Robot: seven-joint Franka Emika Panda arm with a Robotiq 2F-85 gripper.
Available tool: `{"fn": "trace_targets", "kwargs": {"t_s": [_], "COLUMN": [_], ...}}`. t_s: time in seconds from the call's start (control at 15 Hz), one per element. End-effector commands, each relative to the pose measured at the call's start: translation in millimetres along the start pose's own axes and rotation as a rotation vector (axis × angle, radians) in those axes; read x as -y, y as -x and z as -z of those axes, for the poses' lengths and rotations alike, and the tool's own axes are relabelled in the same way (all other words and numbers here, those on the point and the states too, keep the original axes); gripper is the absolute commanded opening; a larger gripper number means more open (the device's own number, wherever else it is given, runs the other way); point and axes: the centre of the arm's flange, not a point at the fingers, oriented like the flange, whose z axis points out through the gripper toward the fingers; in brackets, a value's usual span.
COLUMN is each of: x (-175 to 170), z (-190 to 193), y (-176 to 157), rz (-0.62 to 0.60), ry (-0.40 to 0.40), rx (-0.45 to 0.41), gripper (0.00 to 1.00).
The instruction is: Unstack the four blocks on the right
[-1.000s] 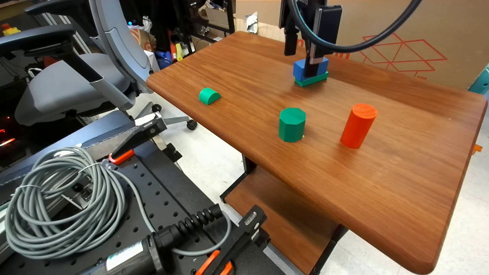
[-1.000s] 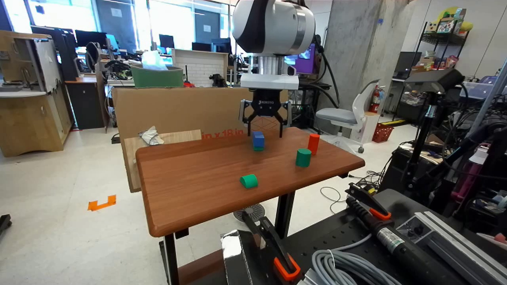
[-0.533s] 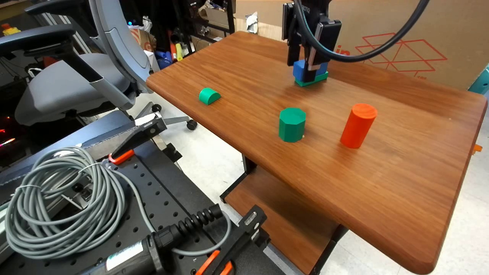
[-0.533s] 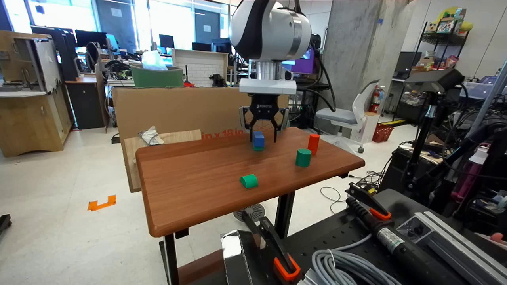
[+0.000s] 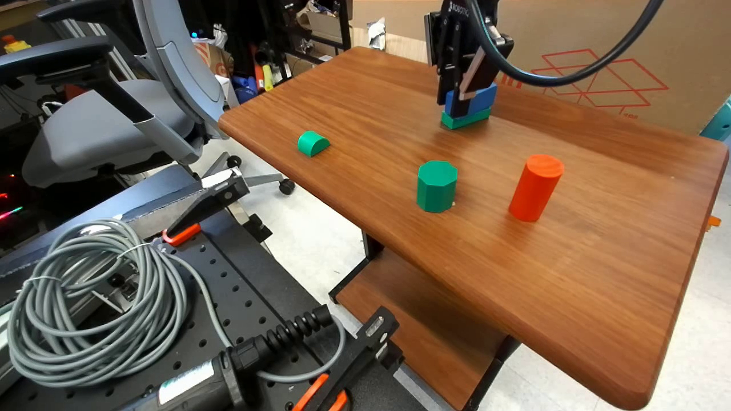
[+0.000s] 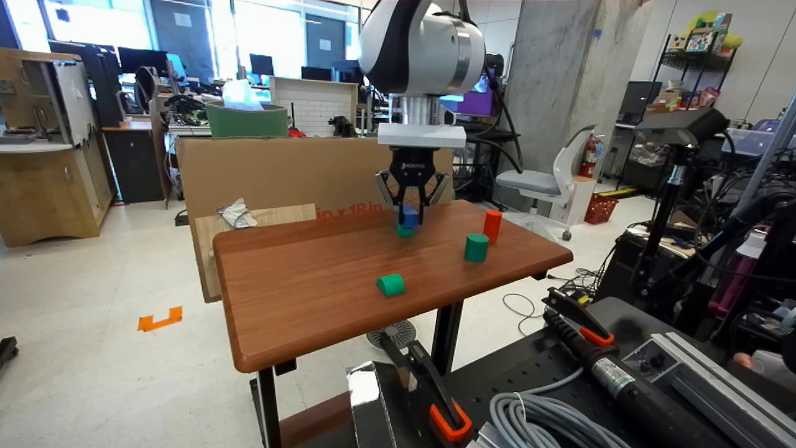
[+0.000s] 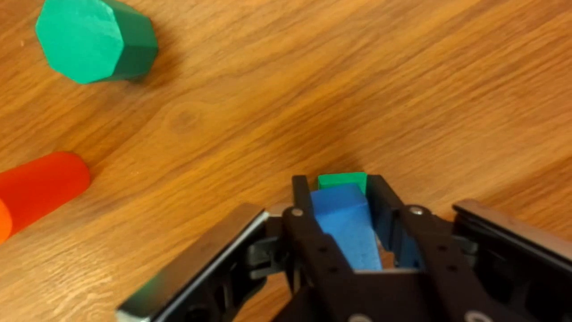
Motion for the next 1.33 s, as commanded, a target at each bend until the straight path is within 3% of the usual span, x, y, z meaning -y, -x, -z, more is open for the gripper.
{"fn": "trace_targets", "kwargs": {"t_s": [0.0,0.73,1.27], "x": [-4.1,-75.1,-152.0], "z": [9.4,76.9,53.1], "y": [-5.2,-13.2,-54.2], "rz": [0.039,-0.026,-0.155], "ry": [-0.014,-0.048,0.044], "rx": [-0.001,-0.054,-0.011], "gripper": [0.11,0.11,0.11]}}
